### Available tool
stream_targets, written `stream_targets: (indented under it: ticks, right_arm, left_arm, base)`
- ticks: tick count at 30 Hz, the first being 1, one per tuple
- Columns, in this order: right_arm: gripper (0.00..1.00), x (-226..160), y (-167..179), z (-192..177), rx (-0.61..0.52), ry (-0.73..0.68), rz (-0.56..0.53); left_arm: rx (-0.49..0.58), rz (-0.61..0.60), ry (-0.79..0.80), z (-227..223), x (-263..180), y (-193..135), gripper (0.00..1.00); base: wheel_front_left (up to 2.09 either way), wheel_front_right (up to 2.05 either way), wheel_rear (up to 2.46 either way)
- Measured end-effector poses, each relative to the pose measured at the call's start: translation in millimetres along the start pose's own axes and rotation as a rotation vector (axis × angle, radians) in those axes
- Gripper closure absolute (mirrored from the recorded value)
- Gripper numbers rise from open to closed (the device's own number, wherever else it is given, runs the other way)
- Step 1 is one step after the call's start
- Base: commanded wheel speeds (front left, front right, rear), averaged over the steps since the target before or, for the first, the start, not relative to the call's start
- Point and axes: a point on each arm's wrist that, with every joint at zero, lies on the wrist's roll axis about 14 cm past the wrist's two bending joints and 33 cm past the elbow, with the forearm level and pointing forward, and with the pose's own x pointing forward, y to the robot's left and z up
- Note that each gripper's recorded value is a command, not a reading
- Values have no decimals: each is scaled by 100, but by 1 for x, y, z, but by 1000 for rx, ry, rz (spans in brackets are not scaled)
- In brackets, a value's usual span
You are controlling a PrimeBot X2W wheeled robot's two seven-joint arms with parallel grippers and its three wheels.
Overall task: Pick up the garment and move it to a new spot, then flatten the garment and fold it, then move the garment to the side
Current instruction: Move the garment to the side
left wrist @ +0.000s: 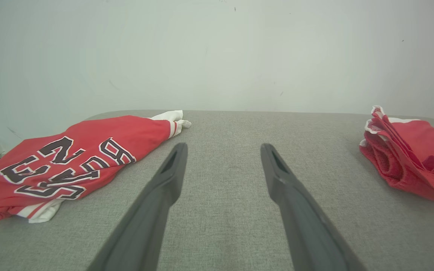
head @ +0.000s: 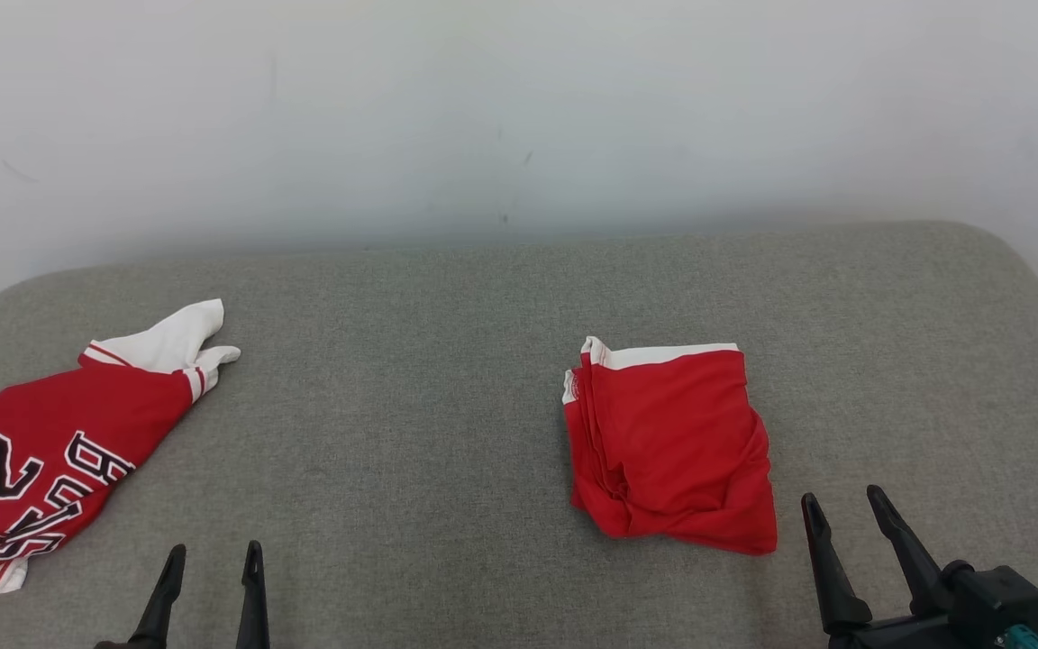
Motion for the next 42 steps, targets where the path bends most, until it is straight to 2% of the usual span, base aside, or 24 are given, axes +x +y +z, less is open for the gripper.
stream_targets:
  ticks: [5,14,21,29,38,42]
  right_arm:
    - [0,1,0,-3,-2,10,2]
    - [0,29,-6,-1,-66,30,37]
    - [0,73,-18,-9,-125,103,57]
    - [0,109,-37,-46,-141,258,45]
    - [0,114,-20,-106,-71,436,72]
    - [0,110,-19,-117,-49,483,62]
  left_arm:
    - [-1,-3,3,-1,1,-1,0]
    - [-10,-8,13,-5,4,-4,0]
    - [-16,-11,18,-7,16,-7,0]
    - [-22,2,50,-20,30,-6,0]
    - [-17,43,86,-32,36,5,0]
    - [-21,41,82,-32,38,4,0]
  base:
    - [0,0,0]
    - [0,0,0]
    - [0,0,0]
    - [0,0,0]
    - [0,0,0]
    - [0,0,0]
